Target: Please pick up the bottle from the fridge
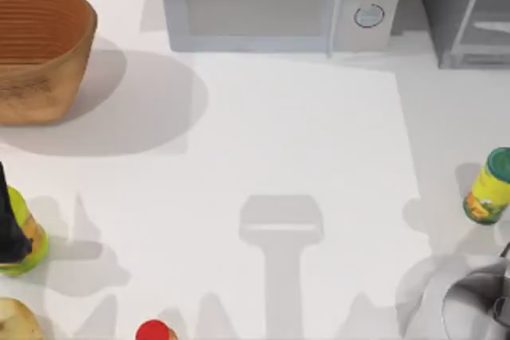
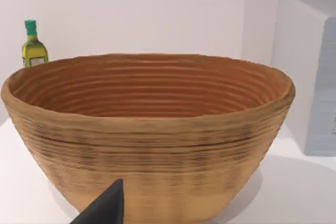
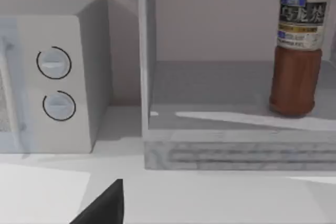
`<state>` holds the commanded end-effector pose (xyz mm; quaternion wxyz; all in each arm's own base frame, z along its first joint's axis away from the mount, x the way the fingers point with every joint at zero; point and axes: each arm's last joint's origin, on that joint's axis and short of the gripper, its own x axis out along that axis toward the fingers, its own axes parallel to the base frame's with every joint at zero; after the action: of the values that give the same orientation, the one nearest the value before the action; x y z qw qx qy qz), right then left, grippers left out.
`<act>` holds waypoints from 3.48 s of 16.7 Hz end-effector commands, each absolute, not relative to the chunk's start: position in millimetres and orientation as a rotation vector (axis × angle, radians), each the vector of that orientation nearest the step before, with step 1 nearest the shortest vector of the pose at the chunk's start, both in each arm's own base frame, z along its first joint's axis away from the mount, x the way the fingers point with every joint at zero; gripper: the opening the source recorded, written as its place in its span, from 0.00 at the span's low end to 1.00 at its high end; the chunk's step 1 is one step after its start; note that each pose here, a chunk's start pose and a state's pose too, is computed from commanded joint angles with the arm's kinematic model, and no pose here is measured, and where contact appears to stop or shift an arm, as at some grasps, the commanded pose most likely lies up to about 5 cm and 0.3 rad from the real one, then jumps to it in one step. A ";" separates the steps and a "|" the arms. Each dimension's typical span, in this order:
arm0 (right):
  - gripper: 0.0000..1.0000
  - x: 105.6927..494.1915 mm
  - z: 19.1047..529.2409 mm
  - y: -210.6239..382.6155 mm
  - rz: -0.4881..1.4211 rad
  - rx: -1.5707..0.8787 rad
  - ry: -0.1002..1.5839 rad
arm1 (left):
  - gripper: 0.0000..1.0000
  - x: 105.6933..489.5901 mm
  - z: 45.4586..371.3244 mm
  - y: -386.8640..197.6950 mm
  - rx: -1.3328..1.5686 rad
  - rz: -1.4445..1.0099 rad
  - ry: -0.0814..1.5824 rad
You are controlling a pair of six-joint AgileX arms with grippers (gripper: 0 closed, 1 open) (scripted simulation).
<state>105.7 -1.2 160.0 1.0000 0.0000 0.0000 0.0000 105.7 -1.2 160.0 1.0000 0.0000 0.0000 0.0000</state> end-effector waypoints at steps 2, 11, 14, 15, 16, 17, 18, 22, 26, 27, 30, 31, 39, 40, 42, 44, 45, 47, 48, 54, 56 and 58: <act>1.00 105.7 160.0 -1.2 0.000 0.000 0.000 | 1.00 105.7 160.0 -1.2 0.000 0.000 0.000; 1.00 135.6 182.9 -17.3 -0.007 -0.023 -0.052 | 1.00 105.7 160.0 -1.2 0.000 0.000 0.000; 1.00 158.4 177.4 -31.8 -0.008 -0.021 -0.025 | 1.00 105.7 160.0 -1.2 0.000 0.000 0.000; 1.00 165.7 172.6 -37.6 -0.008 -0.016 -0.009 | 1.00 105.7 160.0 -1.2 0.000 0.000 0.000; 1.00 172.5 166.8 -43.6 -0.008 -0.010 0.006 | 1.00 105.7 160.0 -1.2 0.000 0.000 0.000; 1.00 178.5 160.5 -49.8 -0.007 -0.003 0.021 | 1.00 105.7 160.0 -1.2 0.000 0.000 0.000; 1.00 183.6 153.9 -56.0 -0.007 0.003 0.033 | 1.00 105.7 160.0 -1.2 0.000 0.000 0.000; 1.00 197.3 131.0 -79.0 -0.004 0.017 0.042 | 1.00 105.7 160.0 -1.2 0.000 0.000 0.000; 1.00 203.3 115.8 -96.0 -0.001 0.006 0.012 | 1.00 105.7 160.0 -1.2 0.000 0.000 0.000; 1.00 204.0 113.3 -98.8 -0.001 0.004 0.007 | 1.00 105.7 160.0 -1.2 0.000 0.000 0.000; 1.00 204.7 110.0 -102.2 0.000 0.000 0.000 | 1.00 105.7 160.0 -1.2 0.000 0.000 0.000; 1.00 204.7 110.0 -102.2 0.000 0.000 0.000 | 1.00 105.7 160.0 -1.2 0.000 0.000 0.000; 1.00 231.8 109.1 -110.7 -0.009 -0.004 0.006 | 1.00 105.7 160.0 -1.2 0.000 0.000 0.000; 1.00 245.2 109.4 -114.6 -0.011 -0.005 0.006 | 1.00 105.7 160.0 -1.2 0.000 0.000 0.000; 1.00 279.3 112.7 -122.6 -0.013 -0.010 -0.002 | 1.00 105.7 160.0 -1.2 0.000 0.000 0.000; 1.00 319.8 118.8 -129.5 -0.014 -0.015 -0.014 | 1.00 105.7 160.0 -1.2 0.000 0.000 0.000; 1.00 339.6 122.1 -131.4 -0.015 -0.016 -0.018 | 1.00 105.7 160.0 -1.2 0.000 0.000 0.000; 1.00 373.6 127.4 -131.1 -0.014 -0.014 -0.015 | 1.00 105.7 160.0 -1.2 0.000 0.000 0.000; 1.00 387.1 129.6 -129.1 -0.013 -0.012 -0.010 | 1.00 105.7 160.0 -1.2 0.000 0.000 0.000; 1.00 415.8 136.1 -120.4 -0.010 -0.009 0.005 | 1.00 105.7 160.0 -1.2 0.000 0.000 0.000; 1.00 414.4 137.8 -122.2 -0.013 -0.010 0.000 | 1.00 105.7 160.0 -1.2 0.000 0.000 0.000; 1.00 418.3 135.6 -121.9 -0.011 -0.008 0.007 | 1.00 105.7 160.0 -1.2 0.000 0.000 0.000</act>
<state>418.3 -121.9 135.6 1.0000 -0.0041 0.0034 -0.0055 105.7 -1.2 160.0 1.0000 0.0000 0.0000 0.0000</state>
